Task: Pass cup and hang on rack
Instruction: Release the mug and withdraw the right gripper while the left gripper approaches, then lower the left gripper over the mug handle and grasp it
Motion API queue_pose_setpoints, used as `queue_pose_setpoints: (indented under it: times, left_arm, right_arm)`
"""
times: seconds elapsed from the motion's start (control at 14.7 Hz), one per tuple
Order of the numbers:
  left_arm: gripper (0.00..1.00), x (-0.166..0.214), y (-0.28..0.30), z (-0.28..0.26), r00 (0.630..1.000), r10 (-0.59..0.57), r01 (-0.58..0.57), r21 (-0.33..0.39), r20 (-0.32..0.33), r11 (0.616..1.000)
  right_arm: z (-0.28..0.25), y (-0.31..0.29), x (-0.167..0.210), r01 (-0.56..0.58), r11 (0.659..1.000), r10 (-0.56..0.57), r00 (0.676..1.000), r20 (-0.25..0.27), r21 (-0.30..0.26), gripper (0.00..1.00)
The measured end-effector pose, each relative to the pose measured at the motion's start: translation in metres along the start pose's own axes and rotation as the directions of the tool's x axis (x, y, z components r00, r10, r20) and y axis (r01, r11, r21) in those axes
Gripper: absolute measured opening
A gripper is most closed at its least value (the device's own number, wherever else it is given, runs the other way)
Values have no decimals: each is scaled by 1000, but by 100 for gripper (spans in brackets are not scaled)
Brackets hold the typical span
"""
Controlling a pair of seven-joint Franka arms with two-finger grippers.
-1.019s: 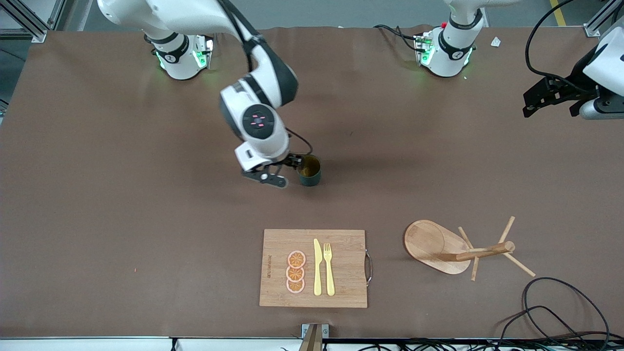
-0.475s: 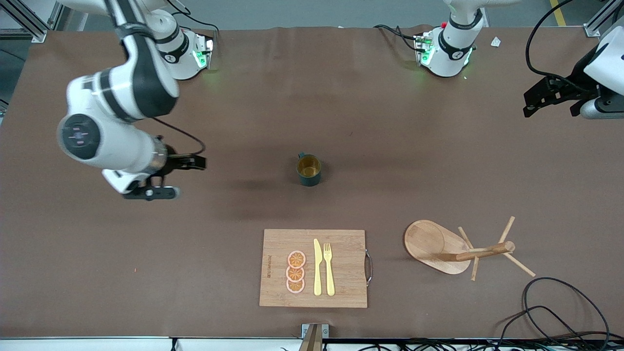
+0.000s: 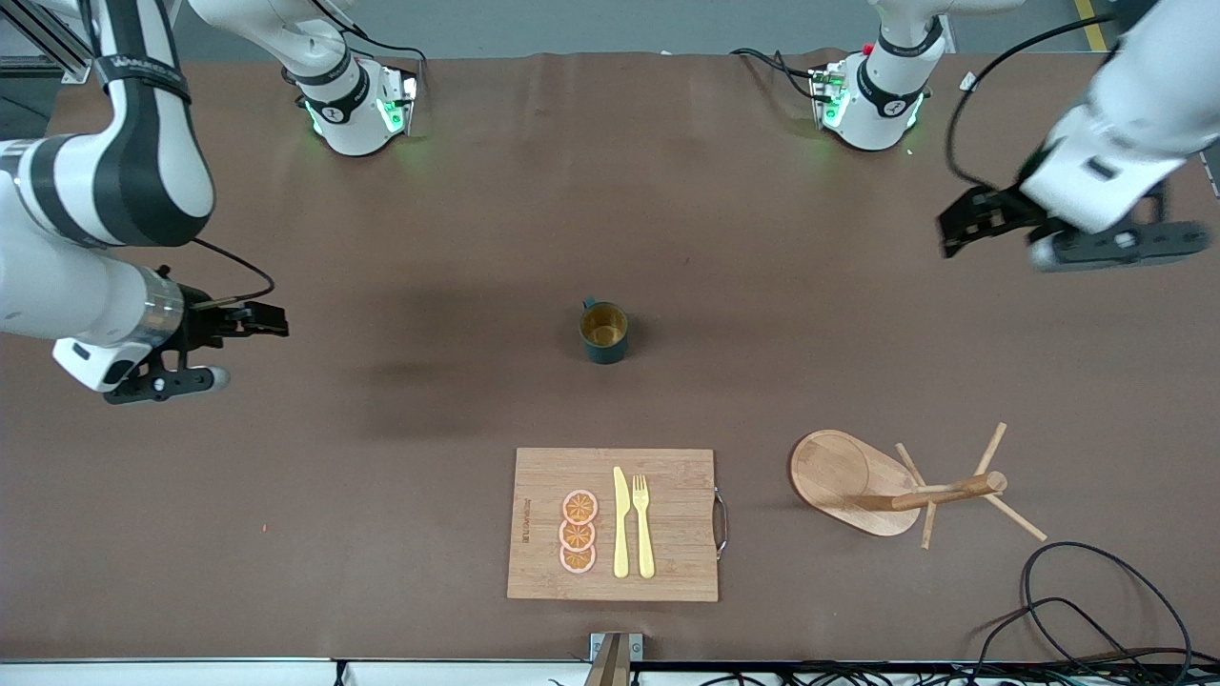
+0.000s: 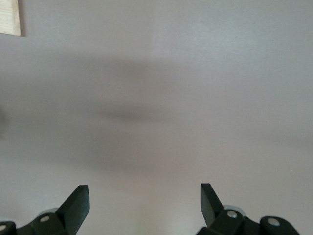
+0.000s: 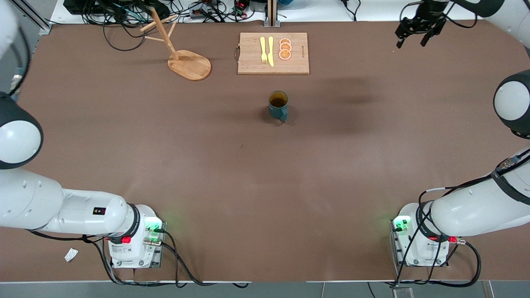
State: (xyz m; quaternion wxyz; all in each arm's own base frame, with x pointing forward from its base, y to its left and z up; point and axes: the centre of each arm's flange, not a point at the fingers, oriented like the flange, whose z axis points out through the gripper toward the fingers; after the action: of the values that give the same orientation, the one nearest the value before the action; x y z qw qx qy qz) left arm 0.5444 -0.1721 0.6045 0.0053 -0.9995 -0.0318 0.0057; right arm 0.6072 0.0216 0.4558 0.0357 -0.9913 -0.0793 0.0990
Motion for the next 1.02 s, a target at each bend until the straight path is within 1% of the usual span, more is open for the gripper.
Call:
queue_pose_setpoints:
  times: [0.14,0.34,0.48,0.61,0.68,0.81,1.02]
  left_arm:
    - [100,-3,52,26,1000,-15,15,0,9,1000]
    - [100,-23,132,66,998,-50,49,21,37,999]
    - [100,-41,186,86,995,-87,85,30,48,996]
    - [100,-59,235,103,991,-119,118,35,53,992]
    - [100,-67,256,112,989,-140,138,31,52,990]
    - [100,-81,290,129,981,-190,189,23,40,982]
    - [100,-108,333,160,963,-268,269,42,-18,962]
  right_arm:
    - [-2,20,-3,24,1000,-24,1000,-4,4,100]
    - [-12,47,-10,26,1000,-26,999,-20,-9,100]
    - [-28,63,-16,1,1000,-1,999,-43,-12,100]
    - [-47,78,-22,-57,998,56,996,-66,-10,100]
    - [-56,81,-25,-91,996,90,993,-70,-7,100]
    - [-71,81,-29,-124,992,123,990,-70,-5,100]
    - [-96,89,-35,-151,988,150,984,-97,-8,100]
